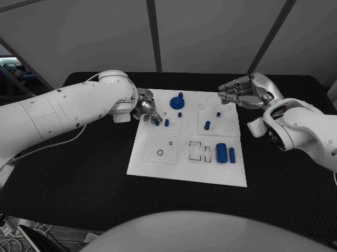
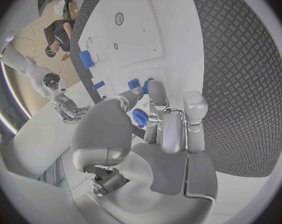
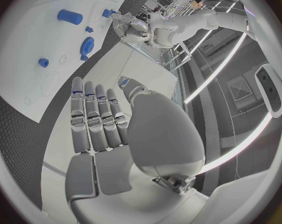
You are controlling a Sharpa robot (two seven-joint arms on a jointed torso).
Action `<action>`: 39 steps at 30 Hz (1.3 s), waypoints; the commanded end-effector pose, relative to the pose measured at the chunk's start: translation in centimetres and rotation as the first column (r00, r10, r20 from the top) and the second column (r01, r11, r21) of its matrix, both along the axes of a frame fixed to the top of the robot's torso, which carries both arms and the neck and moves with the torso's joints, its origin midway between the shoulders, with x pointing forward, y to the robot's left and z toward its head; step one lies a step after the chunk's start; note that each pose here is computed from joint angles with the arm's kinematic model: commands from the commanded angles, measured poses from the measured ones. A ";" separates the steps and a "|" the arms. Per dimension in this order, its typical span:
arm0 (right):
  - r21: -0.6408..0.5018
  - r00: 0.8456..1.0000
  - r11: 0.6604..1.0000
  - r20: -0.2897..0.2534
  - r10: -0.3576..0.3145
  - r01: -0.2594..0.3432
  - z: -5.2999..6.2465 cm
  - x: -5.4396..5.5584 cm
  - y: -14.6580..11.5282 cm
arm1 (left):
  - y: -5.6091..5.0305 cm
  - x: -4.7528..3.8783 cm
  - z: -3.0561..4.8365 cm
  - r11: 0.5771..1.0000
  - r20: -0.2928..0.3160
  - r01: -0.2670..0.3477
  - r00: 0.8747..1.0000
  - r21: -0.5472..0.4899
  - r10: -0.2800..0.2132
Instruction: Assemble the parts on the task board
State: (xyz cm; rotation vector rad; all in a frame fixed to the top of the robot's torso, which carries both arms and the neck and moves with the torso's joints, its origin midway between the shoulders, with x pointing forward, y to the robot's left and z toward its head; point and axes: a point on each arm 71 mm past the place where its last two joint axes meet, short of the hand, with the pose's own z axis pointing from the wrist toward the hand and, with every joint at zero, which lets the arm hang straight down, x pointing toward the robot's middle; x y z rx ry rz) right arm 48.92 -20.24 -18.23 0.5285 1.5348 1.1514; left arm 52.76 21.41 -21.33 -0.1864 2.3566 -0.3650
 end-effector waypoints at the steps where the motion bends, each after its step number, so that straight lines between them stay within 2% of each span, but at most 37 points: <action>1: 0.005 1.000 1.000 0.002 0.010 -0.010 0.1 0.0 0.1 | 0.0 -0.31 -0.61 1.000 -0.030 0.014 0.999 0.020 -0.013; 15: 0.004 1.000 1.000 0.002 0.010 -0.010 0.1 0.0 0.1 | 0.3 -0.34 -0.64 1.000 -0.034 0.013 0.999 0.028 -0.012; 28: 0.005 1.000 1.000 0.002 0.011 -0.011 0.1 0.0 0.2 | 0.1 -0.28 -0.62 1.000 -0.028 0.010 1.000 0.025 -0.009; 34: 0.005 1.000 1.000 0.002 0.011 -0.011 0.1 0.0 0.2 | 0.3 -0.22 -0.56 1.000 -0.017 0.000 1.000 0.020 0.001; 39: 0.005 1.000 1.000 0.002 0.011 -0.011 0.1 0.0 0.2 | 0.3 -0.11 -0.33 1.000 0.015 -0.027 1.000 -0.003 0.027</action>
